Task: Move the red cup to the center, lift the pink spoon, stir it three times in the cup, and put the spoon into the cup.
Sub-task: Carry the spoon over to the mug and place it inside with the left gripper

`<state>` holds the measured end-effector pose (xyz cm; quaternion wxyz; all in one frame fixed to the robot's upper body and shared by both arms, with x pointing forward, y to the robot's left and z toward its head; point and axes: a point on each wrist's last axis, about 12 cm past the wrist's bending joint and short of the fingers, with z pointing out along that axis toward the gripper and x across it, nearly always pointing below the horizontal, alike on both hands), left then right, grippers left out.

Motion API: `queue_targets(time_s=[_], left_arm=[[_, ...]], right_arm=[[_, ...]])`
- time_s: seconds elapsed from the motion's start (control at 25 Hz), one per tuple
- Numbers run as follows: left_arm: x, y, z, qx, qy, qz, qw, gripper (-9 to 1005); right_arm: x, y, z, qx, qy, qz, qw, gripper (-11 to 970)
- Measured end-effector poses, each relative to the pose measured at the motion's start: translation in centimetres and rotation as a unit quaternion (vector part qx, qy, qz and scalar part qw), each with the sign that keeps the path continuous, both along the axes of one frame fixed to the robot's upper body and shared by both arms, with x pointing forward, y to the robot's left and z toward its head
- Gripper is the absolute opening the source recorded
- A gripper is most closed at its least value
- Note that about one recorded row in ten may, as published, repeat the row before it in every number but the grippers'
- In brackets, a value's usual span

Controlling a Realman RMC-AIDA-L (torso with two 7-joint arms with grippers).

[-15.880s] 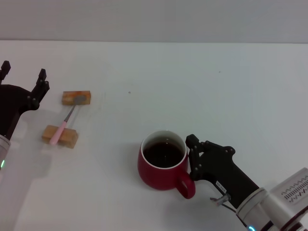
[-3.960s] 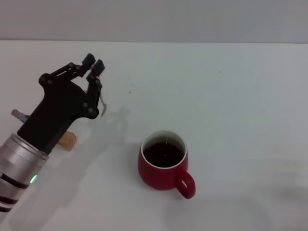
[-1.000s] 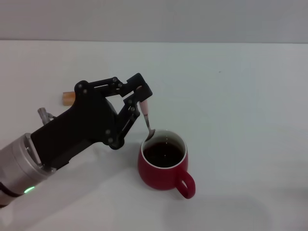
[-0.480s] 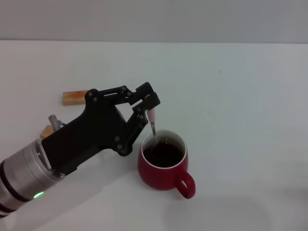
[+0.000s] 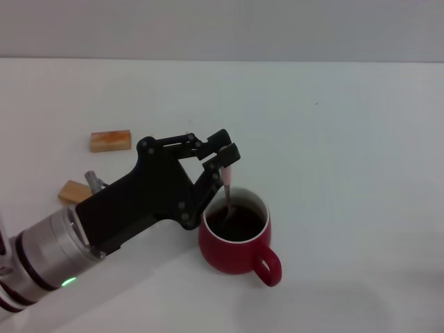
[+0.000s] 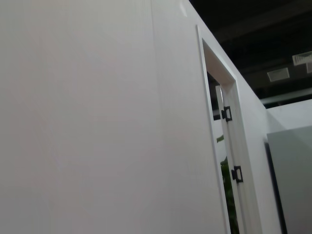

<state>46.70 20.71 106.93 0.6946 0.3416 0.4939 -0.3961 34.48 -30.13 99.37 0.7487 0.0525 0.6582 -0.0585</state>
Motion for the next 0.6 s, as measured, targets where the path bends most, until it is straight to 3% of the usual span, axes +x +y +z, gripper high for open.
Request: queue_targets(time_s=[0.6], left_arm=[[0.8,0.0,-1.4,0.043,-0.003,0.015,0.999,129]], right_arm=[[0.0,0.1,0.0,0.0,-0.002,0.001,1.0,342]])
